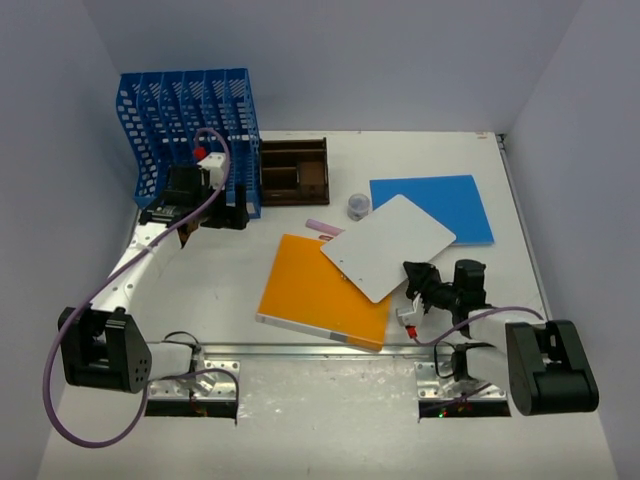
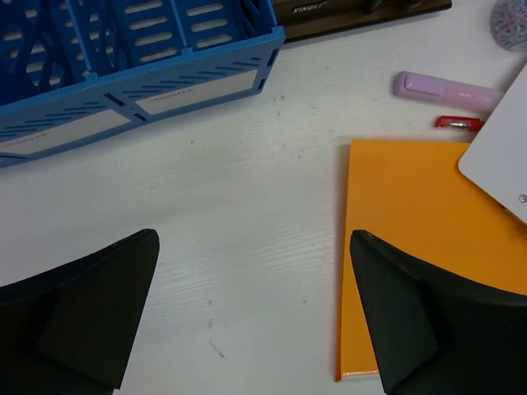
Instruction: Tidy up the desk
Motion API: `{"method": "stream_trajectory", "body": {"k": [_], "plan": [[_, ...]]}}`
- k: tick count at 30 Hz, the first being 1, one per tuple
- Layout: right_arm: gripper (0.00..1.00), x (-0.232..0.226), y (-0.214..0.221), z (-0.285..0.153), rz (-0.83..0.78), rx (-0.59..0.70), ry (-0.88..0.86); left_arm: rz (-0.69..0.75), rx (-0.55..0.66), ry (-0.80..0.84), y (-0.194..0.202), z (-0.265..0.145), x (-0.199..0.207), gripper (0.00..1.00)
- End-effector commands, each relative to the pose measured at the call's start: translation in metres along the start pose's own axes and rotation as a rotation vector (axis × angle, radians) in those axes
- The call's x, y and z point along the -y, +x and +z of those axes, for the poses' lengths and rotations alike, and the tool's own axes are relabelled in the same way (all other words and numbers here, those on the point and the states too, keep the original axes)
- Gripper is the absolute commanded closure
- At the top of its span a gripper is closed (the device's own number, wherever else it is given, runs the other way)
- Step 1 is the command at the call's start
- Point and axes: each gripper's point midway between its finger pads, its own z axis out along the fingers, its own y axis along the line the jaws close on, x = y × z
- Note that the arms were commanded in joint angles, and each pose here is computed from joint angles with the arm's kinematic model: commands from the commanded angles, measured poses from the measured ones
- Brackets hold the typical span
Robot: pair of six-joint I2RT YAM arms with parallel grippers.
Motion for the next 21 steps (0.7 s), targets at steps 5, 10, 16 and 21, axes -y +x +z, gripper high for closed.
{"method": "stream_trajectory", "body": {"k": [5, 10, 16, 21], "plan": [[0.99, -0.083, -0.083, -0.021, 0.05, 0.104, -0.022, 0.007, 0.078, -0.004, -0.024, -0.004, 0.002, 0.0], [0.99, -0.061, -0.078, -0.014, 0.088, 0.136, 0.063, 0.022, 0.098, -0.004, -0.028, -0.011, 0.003, 0.0], [0.99, 0.018, -0.084, -0.03, 0.179, 0.255, 0.227, 0.068, 0.18, 0.08, -0.042, -0.034, 0.02, 0.0], [0.99, 0.075, -0.079, -0.056, 0.402, 0.26, 0.297, 0.123, 0.422, 0.17, -0.073, -0.076, 0.044, 0.0]]}}
